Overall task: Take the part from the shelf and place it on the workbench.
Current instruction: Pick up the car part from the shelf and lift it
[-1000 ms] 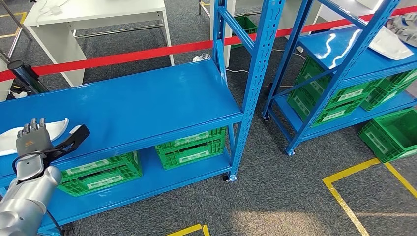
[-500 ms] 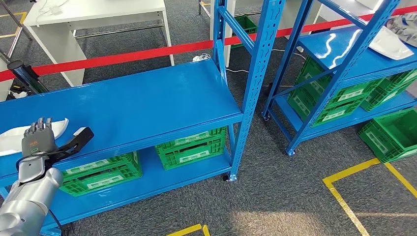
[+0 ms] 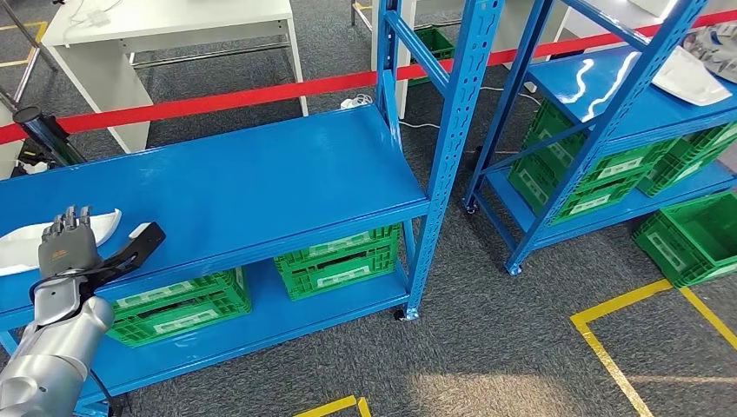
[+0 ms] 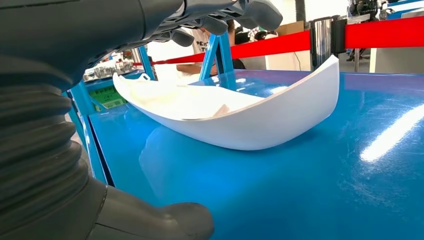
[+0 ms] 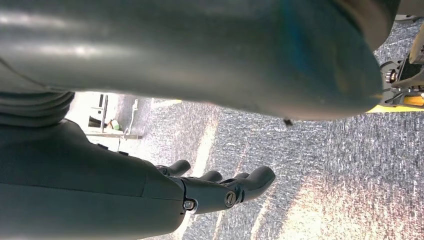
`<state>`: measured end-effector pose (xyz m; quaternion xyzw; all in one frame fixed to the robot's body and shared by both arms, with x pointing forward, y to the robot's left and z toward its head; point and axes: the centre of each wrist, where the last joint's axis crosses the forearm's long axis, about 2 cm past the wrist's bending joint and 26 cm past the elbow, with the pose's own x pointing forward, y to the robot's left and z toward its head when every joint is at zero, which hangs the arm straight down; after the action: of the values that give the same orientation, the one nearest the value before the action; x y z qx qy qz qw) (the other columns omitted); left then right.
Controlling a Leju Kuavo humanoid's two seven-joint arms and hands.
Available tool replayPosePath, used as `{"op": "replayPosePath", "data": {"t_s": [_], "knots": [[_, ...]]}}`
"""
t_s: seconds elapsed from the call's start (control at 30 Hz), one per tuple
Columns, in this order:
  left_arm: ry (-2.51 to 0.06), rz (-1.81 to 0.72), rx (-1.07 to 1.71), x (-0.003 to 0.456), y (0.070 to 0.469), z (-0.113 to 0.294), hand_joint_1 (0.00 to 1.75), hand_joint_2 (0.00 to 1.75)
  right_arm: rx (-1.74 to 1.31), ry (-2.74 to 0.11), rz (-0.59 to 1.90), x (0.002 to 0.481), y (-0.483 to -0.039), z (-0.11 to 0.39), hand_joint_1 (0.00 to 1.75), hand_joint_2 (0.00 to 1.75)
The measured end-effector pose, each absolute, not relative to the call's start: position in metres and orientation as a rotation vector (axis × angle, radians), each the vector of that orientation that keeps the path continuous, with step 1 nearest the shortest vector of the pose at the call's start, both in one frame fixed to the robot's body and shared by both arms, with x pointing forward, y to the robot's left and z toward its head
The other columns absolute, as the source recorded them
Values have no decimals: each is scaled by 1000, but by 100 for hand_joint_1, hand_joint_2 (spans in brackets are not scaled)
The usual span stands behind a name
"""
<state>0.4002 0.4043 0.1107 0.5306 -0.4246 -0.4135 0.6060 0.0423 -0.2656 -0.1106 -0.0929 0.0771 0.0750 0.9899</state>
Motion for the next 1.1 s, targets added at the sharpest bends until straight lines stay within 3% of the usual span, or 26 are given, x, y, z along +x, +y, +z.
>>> {"op": "replayPosePath", "data": {"t_s": [1.1], "knots": [[-962, -918, 1260, 395, 404, 104, 0, 175, -186, 155, 165, 42, -266, -111, 0, 0]]}}
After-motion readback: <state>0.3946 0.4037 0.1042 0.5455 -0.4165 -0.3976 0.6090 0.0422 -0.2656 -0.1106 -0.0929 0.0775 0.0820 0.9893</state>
